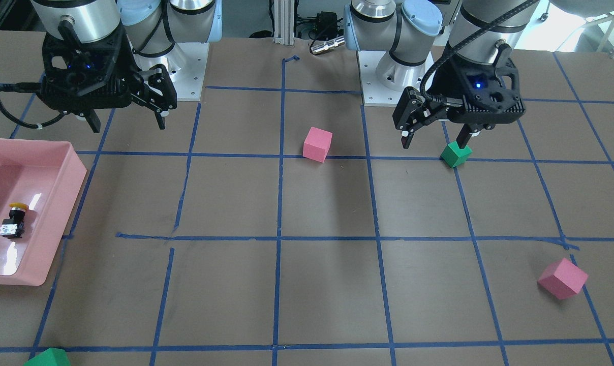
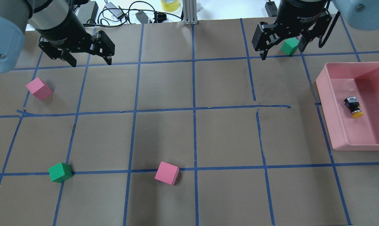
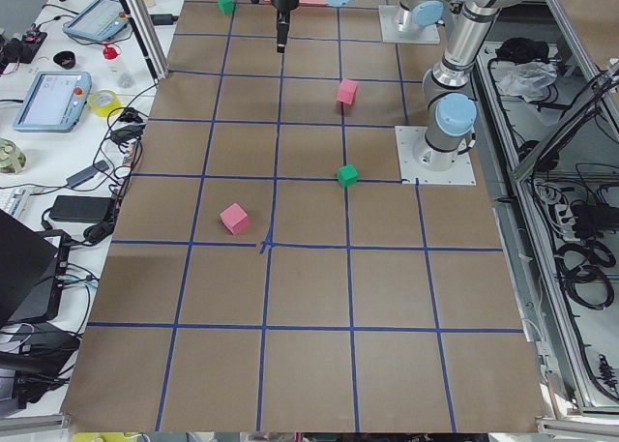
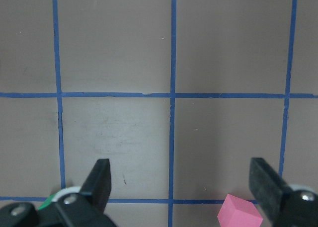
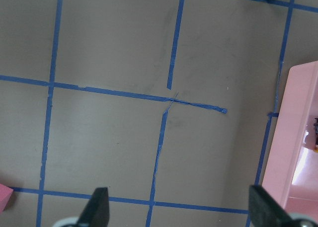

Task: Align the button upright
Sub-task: 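Move the right gripper over the pink bin toward the black button switch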

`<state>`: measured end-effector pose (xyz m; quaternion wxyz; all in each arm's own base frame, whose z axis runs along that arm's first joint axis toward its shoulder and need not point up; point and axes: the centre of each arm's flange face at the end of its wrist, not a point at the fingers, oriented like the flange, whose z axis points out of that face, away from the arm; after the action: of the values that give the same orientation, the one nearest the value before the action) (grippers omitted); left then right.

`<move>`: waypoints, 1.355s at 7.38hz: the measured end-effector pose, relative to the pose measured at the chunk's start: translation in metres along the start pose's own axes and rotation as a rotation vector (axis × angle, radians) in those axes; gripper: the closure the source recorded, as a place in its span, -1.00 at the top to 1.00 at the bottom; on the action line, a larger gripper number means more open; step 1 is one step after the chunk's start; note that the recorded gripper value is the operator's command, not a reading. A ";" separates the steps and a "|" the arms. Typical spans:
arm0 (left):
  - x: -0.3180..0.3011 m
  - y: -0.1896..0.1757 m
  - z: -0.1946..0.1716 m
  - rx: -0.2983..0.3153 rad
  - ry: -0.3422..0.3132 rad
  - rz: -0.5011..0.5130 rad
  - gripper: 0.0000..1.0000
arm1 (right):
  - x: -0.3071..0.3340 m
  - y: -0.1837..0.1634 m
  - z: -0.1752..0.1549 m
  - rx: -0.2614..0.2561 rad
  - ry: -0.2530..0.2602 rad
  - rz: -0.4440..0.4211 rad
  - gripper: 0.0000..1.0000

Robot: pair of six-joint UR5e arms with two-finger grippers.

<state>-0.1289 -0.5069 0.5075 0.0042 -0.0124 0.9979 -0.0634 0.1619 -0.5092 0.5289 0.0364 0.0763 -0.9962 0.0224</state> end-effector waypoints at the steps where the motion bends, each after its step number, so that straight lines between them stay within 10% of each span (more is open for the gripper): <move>1: -0.001 -0.001 0.000 0.000 0.001 -0.002 1.00 | 0.000 0.000 0.001 0.001 0.001 0.001 1.00; 6: -0.008 -0.002 0.002 -0.003 0.003 -0.015 1.00 | 0.023 -0.013 0.011 -0.001 -0.012 0.031 1.00; 10: -0.007 -0.001 0.002 -0.004 -0.002 -0.014 1.00 | 0.181 -0.048 0.074 0.001 0.004 0.039 1.00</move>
<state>-0.1214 -0.5083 0.5060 0.0045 -0.0196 0.9979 -0.0615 -0.0140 -0.5879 0.4706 0.0376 0.0568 -0.9974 0.0236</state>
